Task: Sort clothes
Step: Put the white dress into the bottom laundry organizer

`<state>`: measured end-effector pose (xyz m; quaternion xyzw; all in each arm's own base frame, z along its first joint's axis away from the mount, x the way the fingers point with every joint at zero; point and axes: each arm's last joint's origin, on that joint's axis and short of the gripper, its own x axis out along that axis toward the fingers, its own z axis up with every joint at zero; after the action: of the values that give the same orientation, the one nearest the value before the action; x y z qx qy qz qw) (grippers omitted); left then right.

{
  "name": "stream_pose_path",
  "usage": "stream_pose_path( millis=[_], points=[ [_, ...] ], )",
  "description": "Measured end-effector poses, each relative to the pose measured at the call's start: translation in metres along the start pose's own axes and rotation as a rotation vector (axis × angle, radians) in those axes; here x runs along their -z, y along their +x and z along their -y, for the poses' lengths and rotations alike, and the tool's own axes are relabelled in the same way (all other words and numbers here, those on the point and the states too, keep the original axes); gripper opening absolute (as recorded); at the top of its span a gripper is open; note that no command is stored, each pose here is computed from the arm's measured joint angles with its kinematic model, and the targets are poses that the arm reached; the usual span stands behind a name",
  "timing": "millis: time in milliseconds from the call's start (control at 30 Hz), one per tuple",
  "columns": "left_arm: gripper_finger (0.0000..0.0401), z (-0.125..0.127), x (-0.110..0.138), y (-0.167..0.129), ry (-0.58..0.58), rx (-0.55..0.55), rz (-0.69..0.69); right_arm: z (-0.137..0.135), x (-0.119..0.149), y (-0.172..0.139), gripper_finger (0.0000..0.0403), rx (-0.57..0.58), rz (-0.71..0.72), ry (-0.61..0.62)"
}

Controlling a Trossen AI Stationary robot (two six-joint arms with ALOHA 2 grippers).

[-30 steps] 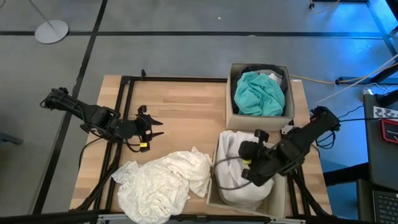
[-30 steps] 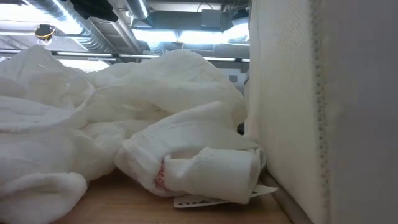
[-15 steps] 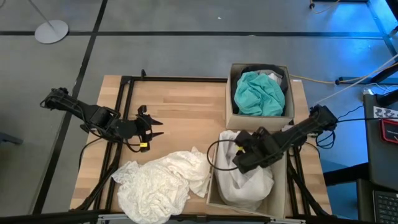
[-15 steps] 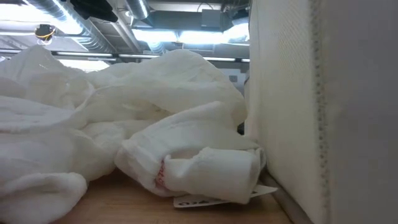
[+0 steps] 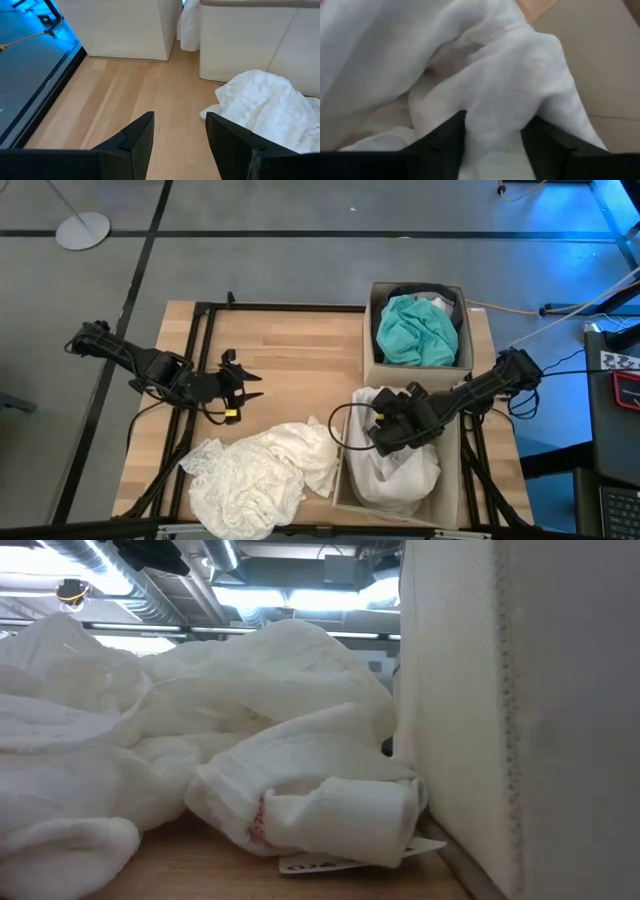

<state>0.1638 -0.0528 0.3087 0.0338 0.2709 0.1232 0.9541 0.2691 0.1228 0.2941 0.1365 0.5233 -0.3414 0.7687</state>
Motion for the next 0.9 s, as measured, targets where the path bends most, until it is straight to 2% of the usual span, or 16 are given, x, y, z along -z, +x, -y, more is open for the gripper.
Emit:
stream_pose_path(
  millis=[233, 267, 433, 567, 667, 833, 900],
  points=[
    [0.017, 0.0, 0.0, 0.0, 0.0, 0.0, 0.0, 0.0, 0.001, 0.002, 0.0024, 0.011, 0.016, -0.049],
    [0.017, 0.0, 0.0, 0.0, 0.0, 0.0, 0.0, 0.0, 0.001, 0.001, 0.0013, 0.007, 0.008, -0.064],
    [0.017, 0.0, 0.0, 0.0, 0.0, 0.0, 0.0, 0.001, -0.007, -0.018, 0.0022, -0.032, 0.027, -0.092],
    [0.017, 0.0, 0.0, 0.0, 0.0, 0.0, 0.0, 0.004, -0.013, -0.048, 0.0006, -0.055, 0.107, -0.121],
    [0.017, 0.0, 0.0, 0.0, 0.0, 0.0, 0.0, 0.009, -0.018, -0.075, 0.001, -0.089, 0.173, -0.118],
    [0.017, 0.0, 0.0, 0.0, 0.009, 0.0, 0.0, 0.015, -0.018, -0.119, 0.0007, -0.227, 0.257, -0.148],
    [0.017, 0.0, 0.0, 0.0, 0.012, 0.0, 0.0, 0.013, -0.012, -0.135, 0.0004, -0.296, 0.284, -0.195]
  ],
)
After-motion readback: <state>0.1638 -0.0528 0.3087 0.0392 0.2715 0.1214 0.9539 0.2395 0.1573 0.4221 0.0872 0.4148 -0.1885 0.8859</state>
